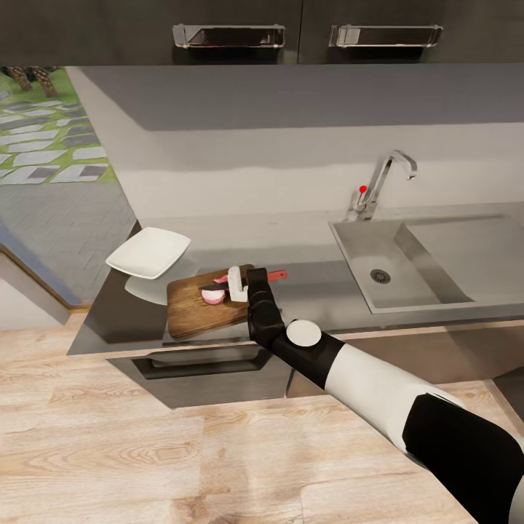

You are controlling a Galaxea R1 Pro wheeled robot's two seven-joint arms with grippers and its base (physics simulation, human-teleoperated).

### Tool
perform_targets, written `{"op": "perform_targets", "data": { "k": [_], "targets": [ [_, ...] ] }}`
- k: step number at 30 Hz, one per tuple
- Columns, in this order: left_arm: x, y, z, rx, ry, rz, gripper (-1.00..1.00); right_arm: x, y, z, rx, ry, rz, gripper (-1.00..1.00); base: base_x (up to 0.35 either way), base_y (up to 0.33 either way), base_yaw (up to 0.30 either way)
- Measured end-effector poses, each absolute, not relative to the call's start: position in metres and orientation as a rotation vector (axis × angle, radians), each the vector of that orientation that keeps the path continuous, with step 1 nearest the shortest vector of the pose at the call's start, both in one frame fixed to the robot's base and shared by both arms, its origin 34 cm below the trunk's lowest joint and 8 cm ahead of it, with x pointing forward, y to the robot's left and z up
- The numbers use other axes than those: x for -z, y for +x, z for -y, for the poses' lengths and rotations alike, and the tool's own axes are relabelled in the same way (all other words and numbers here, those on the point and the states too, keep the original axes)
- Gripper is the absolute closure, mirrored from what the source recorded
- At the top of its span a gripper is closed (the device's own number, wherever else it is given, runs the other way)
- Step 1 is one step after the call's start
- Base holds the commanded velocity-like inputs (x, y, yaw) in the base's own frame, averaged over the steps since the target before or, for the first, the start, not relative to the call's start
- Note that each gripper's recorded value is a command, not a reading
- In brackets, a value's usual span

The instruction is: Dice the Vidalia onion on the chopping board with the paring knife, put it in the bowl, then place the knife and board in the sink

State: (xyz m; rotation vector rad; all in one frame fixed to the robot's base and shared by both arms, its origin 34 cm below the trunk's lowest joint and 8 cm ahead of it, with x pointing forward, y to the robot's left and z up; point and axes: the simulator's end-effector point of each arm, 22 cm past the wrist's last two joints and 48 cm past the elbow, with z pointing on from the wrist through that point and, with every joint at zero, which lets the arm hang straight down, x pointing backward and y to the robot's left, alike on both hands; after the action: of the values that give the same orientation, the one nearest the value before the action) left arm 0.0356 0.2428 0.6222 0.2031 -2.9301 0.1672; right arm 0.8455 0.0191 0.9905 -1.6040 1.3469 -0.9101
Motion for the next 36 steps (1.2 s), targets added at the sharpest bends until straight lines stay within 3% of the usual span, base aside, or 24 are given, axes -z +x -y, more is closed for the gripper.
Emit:
{"op": "perform_targets", "data": {
  "k": [36],
  "targets": [
    [-0.622,0.036,-0.244,-0.164,0.203,2.93,-1.0,-1.027,0.859,-0.015,0.851,-1.461,-1.405,1.0,0.0,-0.026,0.0]
  ]
}}
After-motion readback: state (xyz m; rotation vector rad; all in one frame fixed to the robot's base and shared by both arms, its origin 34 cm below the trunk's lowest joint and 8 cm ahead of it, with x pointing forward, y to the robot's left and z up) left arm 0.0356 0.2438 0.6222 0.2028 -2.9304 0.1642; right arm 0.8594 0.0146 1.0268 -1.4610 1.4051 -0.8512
